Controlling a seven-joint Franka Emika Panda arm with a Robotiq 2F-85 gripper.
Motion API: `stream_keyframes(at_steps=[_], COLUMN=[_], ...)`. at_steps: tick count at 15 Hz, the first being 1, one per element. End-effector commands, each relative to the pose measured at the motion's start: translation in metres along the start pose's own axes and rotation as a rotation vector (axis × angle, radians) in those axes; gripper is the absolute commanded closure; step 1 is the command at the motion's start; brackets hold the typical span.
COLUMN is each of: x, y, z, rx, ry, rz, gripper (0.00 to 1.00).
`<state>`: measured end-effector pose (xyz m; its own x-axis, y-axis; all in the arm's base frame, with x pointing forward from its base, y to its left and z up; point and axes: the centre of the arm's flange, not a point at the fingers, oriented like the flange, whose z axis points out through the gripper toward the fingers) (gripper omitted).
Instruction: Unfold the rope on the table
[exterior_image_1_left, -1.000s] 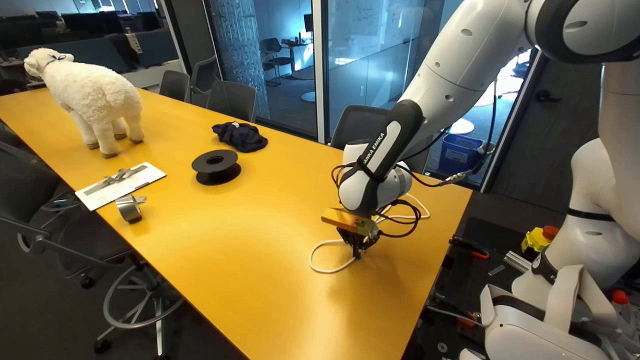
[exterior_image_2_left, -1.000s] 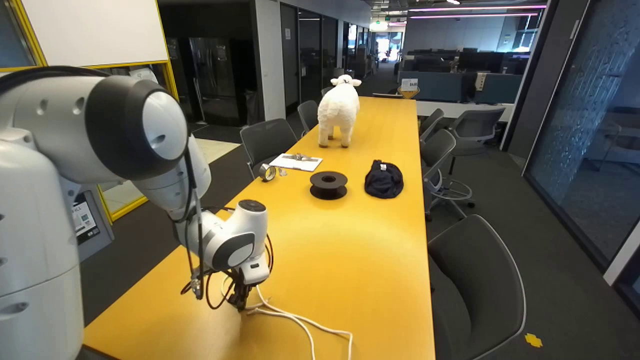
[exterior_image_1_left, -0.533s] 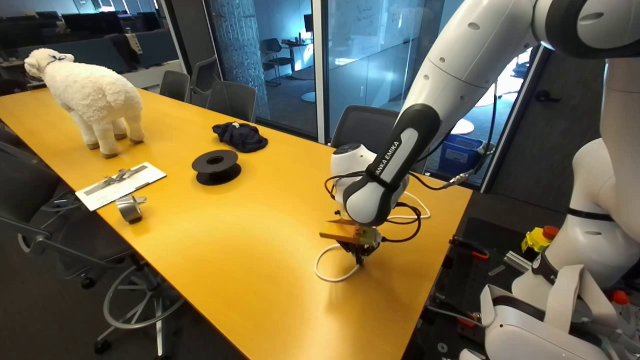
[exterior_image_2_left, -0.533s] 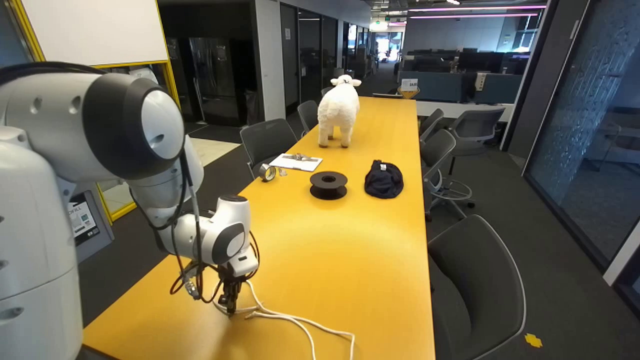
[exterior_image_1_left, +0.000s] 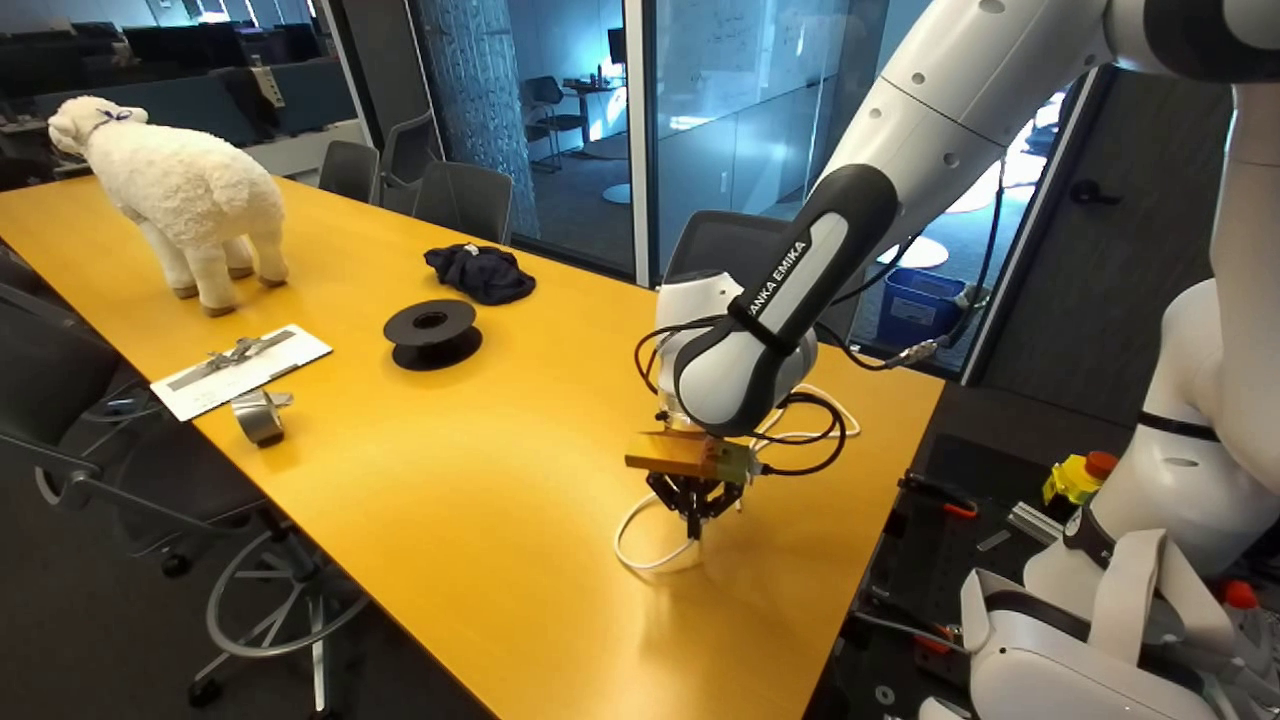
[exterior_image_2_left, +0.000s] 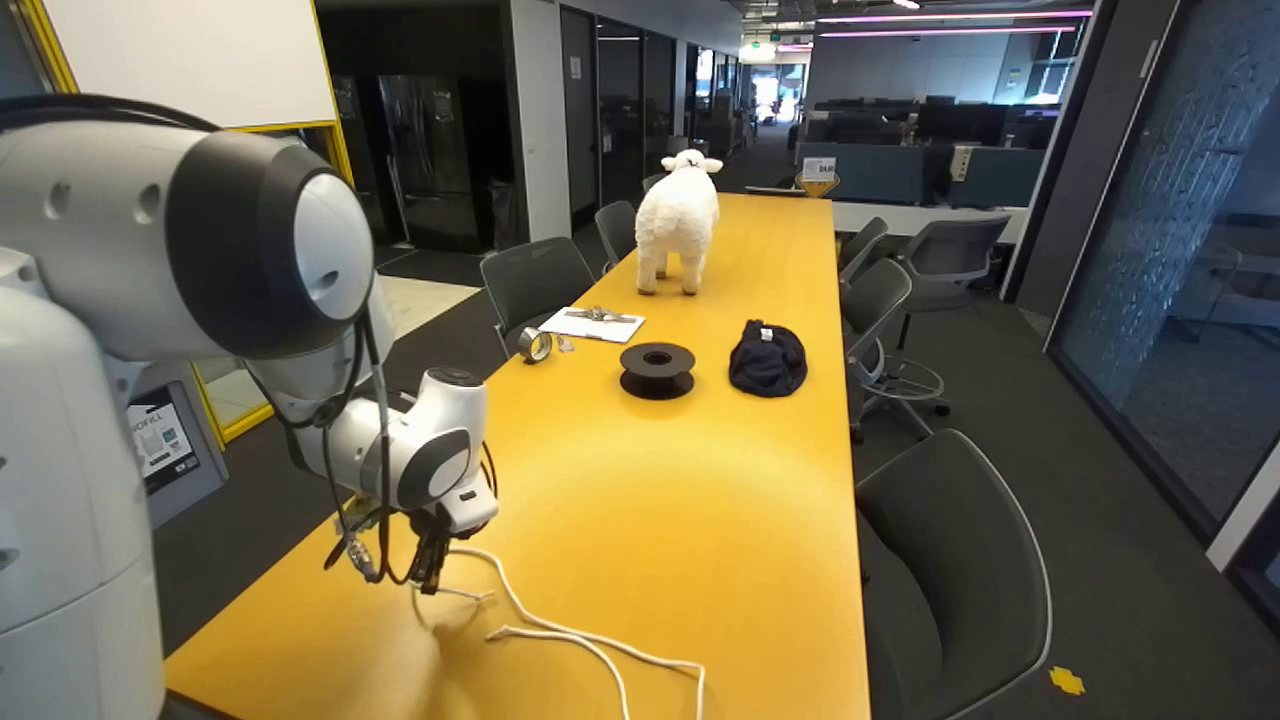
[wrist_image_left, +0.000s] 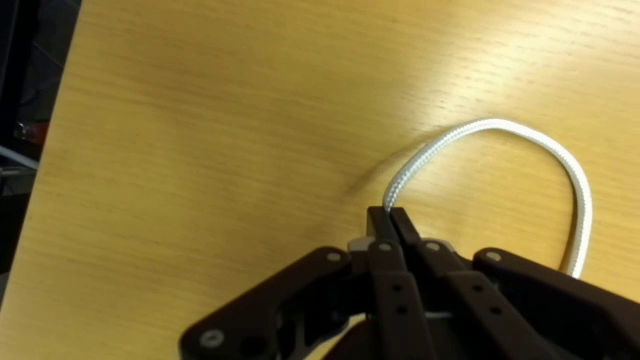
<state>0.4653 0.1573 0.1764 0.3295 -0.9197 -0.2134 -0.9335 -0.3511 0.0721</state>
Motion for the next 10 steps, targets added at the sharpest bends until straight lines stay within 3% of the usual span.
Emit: stream_keyframes(at_steps=[1, 3, 4, 6, 10], x=[0.001, 0.002, 0.002, 0.001, 0.0], y=[0.004, 0.005, 0.006, 0.008, 0.016], z=[-0.008, -0.007, -0.007, -0.006, -0.011], rx=[0.017, 0.014, 0.007, -0.005, -0.037], ry=[-0.032, -0.041, -0.042, -0.041, -0.04], rz=[-0.03, -0.047, -0.059, -0.094, -0.191], gripper=[0.99, 0.93, 0.71, 0.67, 0.39])
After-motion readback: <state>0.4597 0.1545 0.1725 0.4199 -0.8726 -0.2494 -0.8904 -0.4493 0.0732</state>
